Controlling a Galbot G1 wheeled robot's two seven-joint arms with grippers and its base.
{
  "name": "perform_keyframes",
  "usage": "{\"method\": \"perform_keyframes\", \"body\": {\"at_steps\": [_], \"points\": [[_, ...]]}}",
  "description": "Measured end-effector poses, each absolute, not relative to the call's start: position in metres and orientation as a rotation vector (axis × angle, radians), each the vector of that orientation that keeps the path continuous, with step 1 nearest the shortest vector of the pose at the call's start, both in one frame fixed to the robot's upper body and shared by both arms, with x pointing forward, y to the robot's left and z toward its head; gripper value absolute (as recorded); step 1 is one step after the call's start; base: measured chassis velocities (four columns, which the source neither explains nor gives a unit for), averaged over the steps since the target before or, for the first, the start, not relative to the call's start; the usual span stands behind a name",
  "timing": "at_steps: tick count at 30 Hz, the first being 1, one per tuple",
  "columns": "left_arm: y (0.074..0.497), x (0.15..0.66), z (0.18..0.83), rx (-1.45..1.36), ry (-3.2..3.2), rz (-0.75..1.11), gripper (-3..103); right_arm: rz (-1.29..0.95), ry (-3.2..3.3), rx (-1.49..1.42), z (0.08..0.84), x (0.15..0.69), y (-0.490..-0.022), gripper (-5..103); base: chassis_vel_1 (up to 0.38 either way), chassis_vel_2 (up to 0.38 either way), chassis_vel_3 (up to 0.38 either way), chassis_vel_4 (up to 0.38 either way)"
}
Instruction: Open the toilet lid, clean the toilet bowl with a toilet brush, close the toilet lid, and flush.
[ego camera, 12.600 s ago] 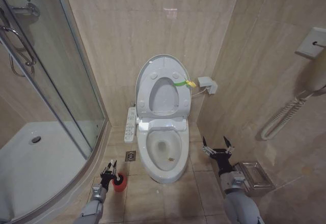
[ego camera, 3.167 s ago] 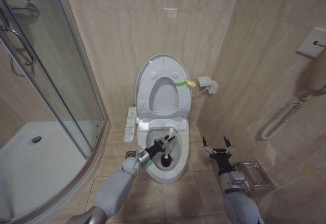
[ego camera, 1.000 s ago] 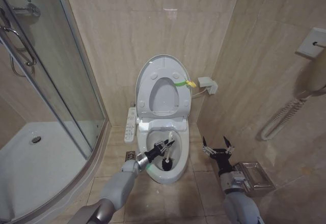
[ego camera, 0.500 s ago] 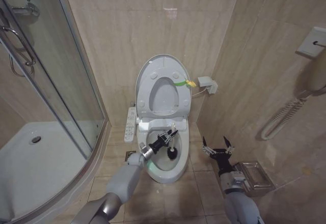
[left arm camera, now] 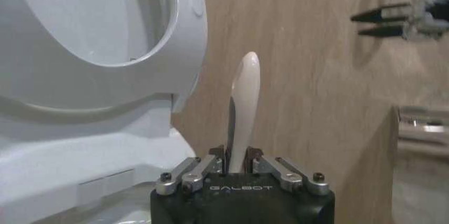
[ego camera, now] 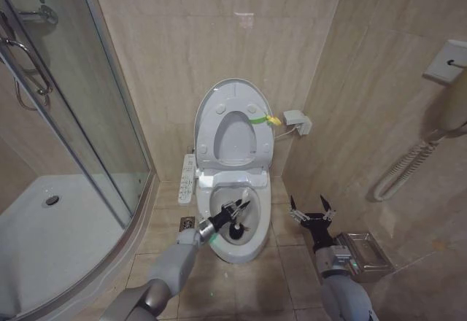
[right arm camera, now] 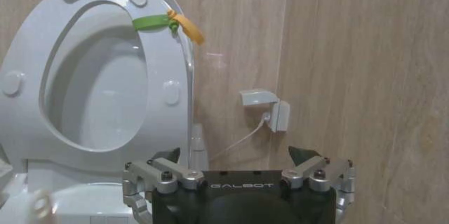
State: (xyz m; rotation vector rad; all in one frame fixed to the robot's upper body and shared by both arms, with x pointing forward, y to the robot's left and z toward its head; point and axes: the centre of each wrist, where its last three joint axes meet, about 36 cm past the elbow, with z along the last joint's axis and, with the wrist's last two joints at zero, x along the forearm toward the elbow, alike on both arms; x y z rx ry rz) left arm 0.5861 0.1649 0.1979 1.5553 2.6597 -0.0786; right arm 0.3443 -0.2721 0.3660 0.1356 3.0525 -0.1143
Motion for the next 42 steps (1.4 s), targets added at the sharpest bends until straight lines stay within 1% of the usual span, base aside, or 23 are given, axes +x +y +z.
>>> {"method": "perform_keyframes", "body": {"at_steps": [1,3,7,10,12,13,14,19,28,31,34,38,42], "points": [[0.165,0.586,0.198,1.555,2.66,-0.079,19,-0.114,3.052,0.136,0.366,0.344,-0.272,100,0.0,0.0,0.0,0.0],[0.175,0.59,0.202,1.56,2.64,0.001,19,-0.114,3.052,0.136,0.366,0.344,-0.272,100,0.0,0.0,0.0,0.0],[0.173,0.594,0.21,1.547,2.616,0.009,19,-0.114,3.052,0.136,0.366,0.344,-0.272,100,0.0,0.0,0.0,0.0],[0.157,0.596,0.218,1.54,2.58,-0.047,19,-0.114,3.052,0.135,0.366,0.344,-0.272,100,0.0,0.0,0.0,0.0],[0.142,0.597,0.225,1.532,2.558,-0.119,19,-0.114,3.052,0.136,0.366,0.344,-0.272,100,0.0,0.0,0.0,0.0],[0.142,0.597,0.225,1.532,2.558,-0.119,19,-0.114,3.052,0.136,0.366,0.344,-0.272,100,0.0,0.0,0.0,0.0],[0.133,0.596,0.228,1.526,2.548,-0.167,19,-0.114,3.052,0.136,0.366,0.344,-0.272,100,0.0,0.0,0.0,0.0],[0.121,0.594,0.224,1.552,2.548,-0.206,19,-0.114,3.052,0.136,0.366,0.344,-0.272,100,0.0,0.0,0.0,0.0],[0.139,0.58,0.199,1.609,2.604,-0.153,19,-0.114,3.052,0.136,0.366,0.344,-0.272,100,0.0,0.0,0.0,0.0],[0.149,0.577,0.194,1.623,2.614,-0.11,19,-0.114,3.052,0.136,0.366,0.344,-0.272,100,0.0,0.0,0.0,0.0],[0.161,0.579,0.195,1.654,2.589,-0.006,19,-0.114,3.053,0.136,0.366,0.344,-0.272,100,0.0,0.0,0.0,0.0],[0.16,0.582,0.202,1.641,2.563,-0.006,19,-0.114,3.052,0.136,0.366,0.344,-0.272,100,0.0,0.0,0.0,0.0],[0.146,0.587,0.221,1.634,2.5,-0.05,19,-0.114,3.052,0.136,0.366,0.344,-0.272,100,0.0,0.0,0.0,0.0]]}}
